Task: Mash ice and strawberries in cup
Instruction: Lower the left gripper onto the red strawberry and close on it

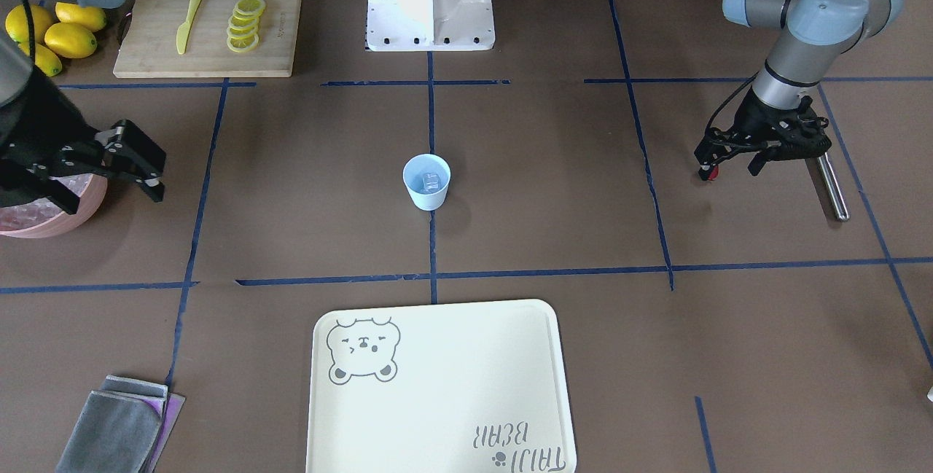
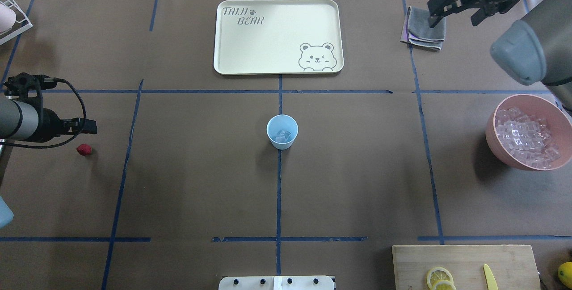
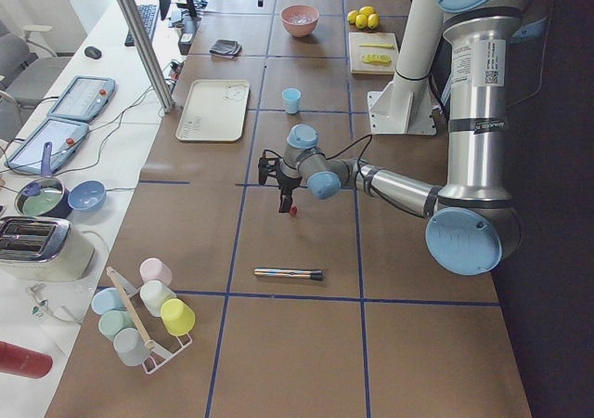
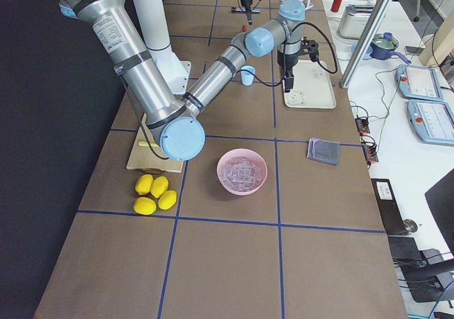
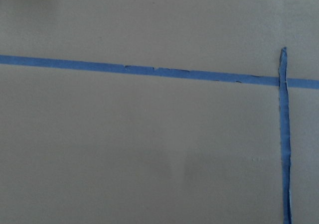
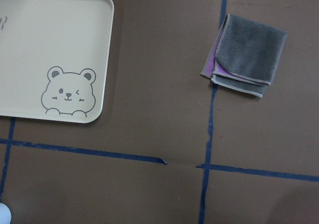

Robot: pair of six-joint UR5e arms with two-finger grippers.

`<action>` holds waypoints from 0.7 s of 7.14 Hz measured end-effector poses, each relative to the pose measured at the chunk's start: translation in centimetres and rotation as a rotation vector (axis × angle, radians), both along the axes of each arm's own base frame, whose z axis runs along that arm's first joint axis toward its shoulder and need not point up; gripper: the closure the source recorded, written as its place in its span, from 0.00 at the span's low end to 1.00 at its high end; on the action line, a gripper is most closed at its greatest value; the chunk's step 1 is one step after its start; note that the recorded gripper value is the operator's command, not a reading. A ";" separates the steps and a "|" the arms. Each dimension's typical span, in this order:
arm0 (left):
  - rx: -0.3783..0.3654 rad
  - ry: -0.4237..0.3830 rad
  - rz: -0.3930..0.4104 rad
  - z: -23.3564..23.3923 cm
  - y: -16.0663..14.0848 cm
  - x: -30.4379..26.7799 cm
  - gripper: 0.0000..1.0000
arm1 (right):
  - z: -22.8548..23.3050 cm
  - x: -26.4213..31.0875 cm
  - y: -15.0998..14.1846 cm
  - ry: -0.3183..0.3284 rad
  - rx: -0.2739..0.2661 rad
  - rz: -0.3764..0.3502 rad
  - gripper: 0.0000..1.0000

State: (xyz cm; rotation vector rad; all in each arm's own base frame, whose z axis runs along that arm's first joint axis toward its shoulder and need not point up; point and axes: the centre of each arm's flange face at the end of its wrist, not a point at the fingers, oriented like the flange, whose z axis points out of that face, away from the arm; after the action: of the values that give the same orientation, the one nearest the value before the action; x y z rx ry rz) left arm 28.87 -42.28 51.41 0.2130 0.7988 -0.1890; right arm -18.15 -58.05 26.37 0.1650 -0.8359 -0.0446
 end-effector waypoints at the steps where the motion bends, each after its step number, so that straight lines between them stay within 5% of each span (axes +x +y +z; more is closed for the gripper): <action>1: 0.006 -0.005 -0.006 0.5 0.7 1.1 0.00 | 1.6 2.2 -0.2 0.005 0.012 -0.010 0.00; 5: 0.004 -0.021 -0.012 1.8 1.7 2.7 0.02 | 3.5 4.4 -0.2 0.017 0.025 -0.019 0.00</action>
State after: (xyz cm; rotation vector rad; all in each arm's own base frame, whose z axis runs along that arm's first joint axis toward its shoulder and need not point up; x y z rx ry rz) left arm 31.58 -40.60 53.18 0.2235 0.7774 -0.1959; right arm -13.74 -58.23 29.84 0.1800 -0.8206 -0.0741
